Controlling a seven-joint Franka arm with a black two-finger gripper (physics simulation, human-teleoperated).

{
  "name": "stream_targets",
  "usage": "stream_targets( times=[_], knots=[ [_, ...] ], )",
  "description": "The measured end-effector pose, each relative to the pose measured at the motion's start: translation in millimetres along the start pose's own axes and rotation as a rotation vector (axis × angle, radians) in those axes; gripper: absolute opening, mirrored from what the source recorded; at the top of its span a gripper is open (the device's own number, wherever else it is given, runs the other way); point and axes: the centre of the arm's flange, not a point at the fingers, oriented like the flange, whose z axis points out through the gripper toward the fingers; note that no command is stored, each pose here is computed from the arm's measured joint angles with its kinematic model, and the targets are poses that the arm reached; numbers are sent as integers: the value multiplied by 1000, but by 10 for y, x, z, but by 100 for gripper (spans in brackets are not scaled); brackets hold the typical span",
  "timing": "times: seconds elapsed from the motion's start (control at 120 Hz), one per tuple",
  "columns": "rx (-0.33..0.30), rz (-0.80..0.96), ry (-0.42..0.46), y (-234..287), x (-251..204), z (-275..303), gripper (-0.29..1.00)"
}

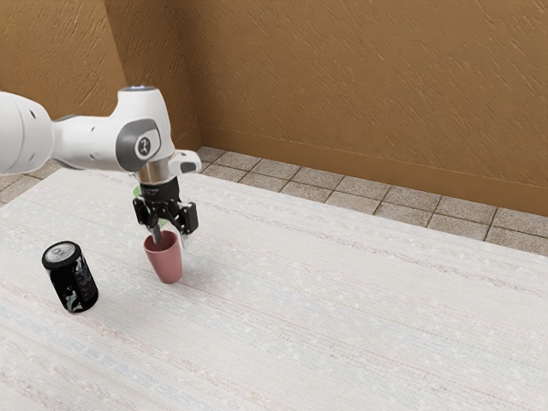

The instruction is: Place the right cup onto the left cup

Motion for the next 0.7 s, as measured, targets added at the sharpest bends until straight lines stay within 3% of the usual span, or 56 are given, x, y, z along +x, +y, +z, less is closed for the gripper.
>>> stream_targets(
  times=[0.392,0.7],
  knots=[
    [12,9,5,-77,149,230,50],
    [13,20,14,-82,172,222,28]
  ],
)
